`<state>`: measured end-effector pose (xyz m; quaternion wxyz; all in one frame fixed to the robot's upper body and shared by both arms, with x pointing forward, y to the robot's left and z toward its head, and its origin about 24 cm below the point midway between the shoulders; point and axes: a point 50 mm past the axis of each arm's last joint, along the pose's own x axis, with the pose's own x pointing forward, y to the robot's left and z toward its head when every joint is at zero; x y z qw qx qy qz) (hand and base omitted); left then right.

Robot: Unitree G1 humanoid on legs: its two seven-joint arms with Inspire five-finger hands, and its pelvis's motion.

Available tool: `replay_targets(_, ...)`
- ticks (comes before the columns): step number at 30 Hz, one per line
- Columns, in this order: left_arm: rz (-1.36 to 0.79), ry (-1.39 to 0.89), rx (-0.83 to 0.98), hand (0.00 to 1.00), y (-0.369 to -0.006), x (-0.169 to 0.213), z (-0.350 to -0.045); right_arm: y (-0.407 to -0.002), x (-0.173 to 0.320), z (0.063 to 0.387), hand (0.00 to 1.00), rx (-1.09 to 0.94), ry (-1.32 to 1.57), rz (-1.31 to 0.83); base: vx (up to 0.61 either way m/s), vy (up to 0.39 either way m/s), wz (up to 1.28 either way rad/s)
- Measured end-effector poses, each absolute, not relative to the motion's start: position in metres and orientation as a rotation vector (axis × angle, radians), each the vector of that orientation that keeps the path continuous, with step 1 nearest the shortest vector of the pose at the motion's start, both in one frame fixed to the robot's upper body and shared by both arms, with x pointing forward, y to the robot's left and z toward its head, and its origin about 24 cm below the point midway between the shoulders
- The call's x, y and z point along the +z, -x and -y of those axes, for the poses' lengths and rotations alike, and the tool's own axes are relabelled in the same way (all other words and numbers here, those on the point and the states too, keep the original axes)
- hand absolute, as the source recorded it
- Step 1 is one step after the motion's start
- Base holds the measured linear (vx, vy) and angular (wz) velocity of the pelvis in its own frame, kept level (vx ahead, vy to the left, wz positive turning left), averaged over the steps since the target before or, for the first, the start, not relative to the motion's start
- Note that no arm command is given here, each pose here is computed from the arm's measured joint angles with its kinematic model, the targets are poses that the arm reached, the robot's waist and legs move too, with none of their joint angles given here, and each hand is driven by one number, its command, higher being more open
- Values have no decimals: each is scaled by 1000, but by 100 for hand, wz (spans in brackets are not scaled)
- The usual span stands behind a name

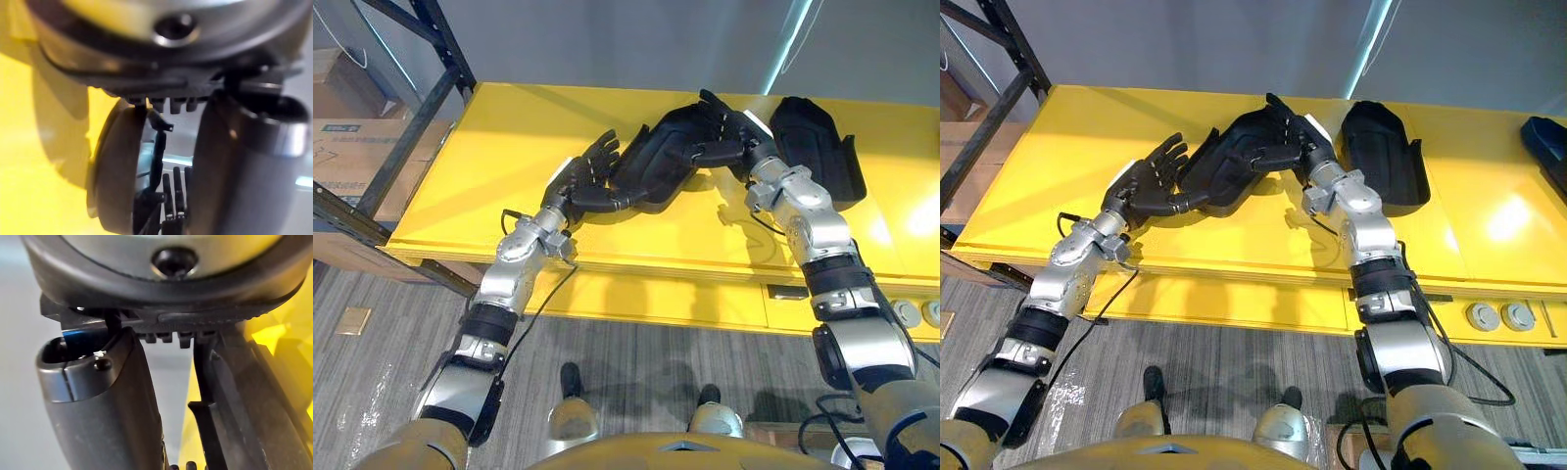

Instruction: Walk over and take three plastic housings, then place them on the shelf

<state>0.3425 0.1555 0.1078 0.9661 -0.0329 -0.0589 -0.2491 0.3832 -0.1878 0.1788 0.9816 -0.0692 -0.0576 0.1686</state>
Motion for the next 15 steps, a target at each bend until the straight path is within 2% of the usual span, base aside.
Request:
replay_targets(10, 125, 91, -554, 100, -342, 109, -157, -387, 179, 189, 100, 354, 152, 91, -30, 1, -2)
replay_targets(15, 183, 61, -567, 100, -339, 124, -155, -390, 194, 189, 100, 352, 165, 132, -12, 0, 2)
